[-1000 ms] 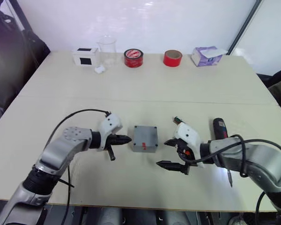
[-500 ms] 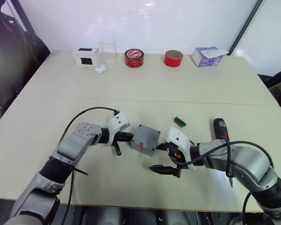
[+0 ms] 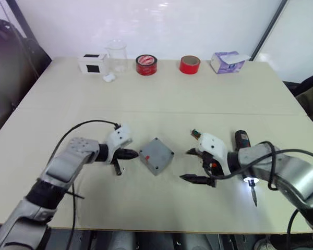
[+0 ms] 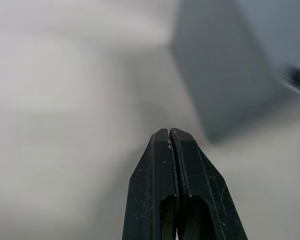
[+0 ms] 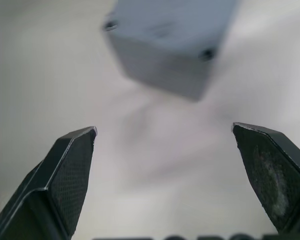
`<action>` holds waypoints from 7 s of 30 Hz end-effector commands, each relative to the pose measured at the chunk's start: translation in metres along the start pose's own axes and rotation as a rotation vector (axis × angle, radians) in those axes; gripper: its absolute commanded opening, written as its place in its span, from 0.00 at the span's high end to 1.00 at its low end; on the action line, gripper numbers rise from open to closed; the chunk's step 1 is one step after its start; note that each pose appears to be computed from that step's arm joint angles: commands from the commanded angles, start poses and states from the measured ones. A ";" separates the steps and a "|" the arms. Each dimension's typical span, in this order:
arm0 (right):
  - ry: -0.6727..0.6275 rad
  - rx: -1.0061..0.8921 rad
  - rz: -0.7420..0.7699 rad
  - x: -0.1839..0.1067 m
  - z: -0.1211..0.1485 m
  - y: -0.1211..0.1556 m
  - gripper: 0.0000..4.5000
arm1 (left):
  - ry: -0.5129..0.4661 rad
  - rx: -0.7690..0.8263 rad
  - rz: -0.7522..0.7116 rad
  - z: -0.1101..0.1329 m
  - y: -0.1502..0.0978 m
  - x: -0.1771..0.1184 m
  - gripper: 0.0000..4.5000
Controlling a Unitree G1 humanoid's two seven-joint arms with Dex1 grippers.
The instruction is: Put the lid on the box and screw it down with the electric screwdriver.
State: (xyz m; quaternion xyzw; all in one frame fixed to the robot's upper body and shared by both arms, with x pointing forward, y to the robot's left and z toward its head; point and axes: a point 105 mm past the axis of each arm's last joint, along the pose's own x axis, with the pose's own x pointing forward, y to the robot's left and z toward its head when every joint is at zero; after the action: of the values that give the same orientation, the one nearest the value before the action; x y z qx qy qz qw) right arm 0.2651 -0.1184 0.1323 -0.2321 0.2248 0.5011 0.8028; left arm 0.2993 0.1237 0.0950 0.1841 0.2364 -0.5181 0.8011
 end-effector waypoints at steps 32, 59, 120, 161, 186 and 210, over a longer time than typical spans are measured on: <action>-0.078 0.016 0.092 0.026 0.000 0.037 0.00 | -0.048 0.009 0.010 0.013 -0.006 0.021 1.00; -0.202 0.295 -0.385 -0.032 -0.044 -0.038 0.57 | -0.297 0.007 -0.190 0.081 -0.024 -0.034 1.00; -0.390 0.089 -0.197 0.001 0.034 -0.009 0.98 | -0.227 -0.007 -0.169 0.060 -0.019 -0.045 1.00; -0.417 0.076 -0.240 0.006 0.043 -0.018 0.98 | -0.238 -0.008 -0.151 0.058 -0.019 -0.034 1.00; -0.403 0.145 -0.197 0.022 0.031 -0.006 0.98 | -0.233 -0.003 -0.153 0.059 -0.020 -0.033 1.00; -0.383 0.158 -0.205 0.026 0.022 -0.006 0.98 | -0.232 -0.003 -0.149 0.059 -0.020 -0.033 1.00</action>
State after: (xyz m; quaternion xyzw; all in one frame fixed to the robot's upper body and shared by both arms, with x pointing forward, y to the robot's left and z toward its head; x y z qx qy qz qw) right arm 0.2863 -0.0923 0.1299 -0.0863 0.0956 0.4259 0.8956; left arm 0.2818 0.1120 0.1531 0.0892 0.1718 -0.5878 0.7855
